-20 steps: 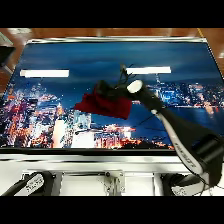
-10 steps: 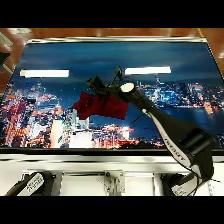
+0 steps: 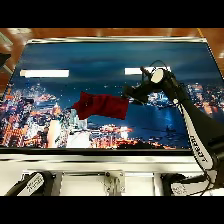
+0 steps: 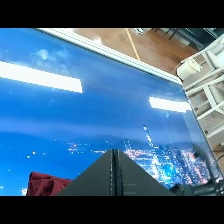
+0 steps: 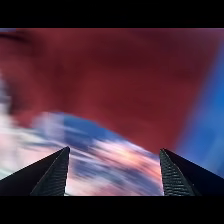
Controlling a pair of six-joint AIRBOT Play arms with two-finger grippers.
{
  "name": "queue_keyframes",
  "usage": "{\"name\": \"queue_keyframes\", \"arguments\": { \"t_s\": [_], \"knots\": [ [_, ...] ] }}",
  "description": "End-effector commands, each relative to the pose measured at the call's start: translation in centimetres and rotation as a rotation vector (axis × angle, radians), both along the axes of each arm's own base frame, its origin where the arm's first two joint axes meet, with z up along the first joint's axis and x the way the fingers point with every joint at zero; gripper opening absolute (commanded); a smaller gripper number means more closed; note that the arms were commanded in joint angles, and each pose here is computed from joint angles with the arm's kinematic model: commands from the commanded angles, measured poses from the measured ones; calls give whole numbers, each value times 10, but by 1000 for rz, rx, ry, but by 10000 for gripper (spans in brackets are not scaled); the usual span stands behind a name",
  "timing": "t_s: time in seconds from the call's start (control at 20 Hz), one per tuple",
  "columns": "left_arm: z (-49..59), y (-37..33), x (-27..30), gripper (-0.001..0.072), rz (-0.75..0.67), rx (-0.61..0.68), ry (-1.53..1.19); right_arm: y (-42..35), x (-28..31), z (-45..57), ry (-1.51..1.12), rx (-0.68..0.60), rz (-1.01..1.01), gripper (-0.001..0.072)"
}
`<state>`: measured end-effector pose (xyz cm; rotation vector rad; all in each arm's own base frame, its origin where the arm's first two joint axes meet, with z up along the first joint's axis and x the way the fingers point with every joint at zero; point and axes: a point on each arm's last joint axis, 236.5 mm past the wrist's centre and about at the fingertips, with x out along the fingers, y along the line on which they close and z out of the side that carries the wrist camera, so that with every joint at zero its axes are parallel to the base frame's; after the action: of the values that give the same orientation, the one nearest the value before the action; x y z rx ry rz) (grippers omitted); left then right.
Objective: Fold the shirts.
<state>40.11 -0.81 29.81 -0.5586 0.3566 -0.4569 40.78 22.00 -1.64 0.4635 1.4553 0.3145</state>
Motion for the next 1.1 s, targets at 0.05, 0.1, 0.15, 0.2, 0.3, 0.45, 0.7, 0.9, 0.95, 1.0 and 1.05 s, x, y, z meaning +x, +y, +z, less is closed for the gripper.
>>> {"name": "queue_keyframes", "arguments": {
  "t_s": [0.05,0.1,0.15,0.2,0.3,0.45,0.7,0.9,0.95,1.0,1.05],
  "knots": [
    [0,0,0,40,0,1,0,-47,-36,-68,227,-167,18,678],
    [0,0,0,40,0,1,0,-38,-35,-79,241,-131,19,677],
    [0,0,0,40,0,1,0,-25,-29,-85,230,-76,22,677],
    [0,0,0,40,-1,1,0,-11,-19,-88,201,-15,14,677],
    [-1,-2,0,40,-7,1,1,8,1,-89,143,79,-27,677],
    [-4,-15,2,40,-41,-4,9,27,23,-84,70,179,-66,676],
    [-8,-34,4,40,-93,-11,20,37,21,-92,115,234,-89,186],
    [-8,-34,4,40,-93,-10,20,38,39,-25,-62,303,42,70],
    [-8,-34,4,40,-93,-10,20,38,46,14,-123,350,67,70],
    [-8,-34,4,40,-93,-10,20,35,49,53,-168,399,87,70],
    [-8,-34,4,40,-93,-10,20,25,48,91,-210,424,118,69]
  ]
}}
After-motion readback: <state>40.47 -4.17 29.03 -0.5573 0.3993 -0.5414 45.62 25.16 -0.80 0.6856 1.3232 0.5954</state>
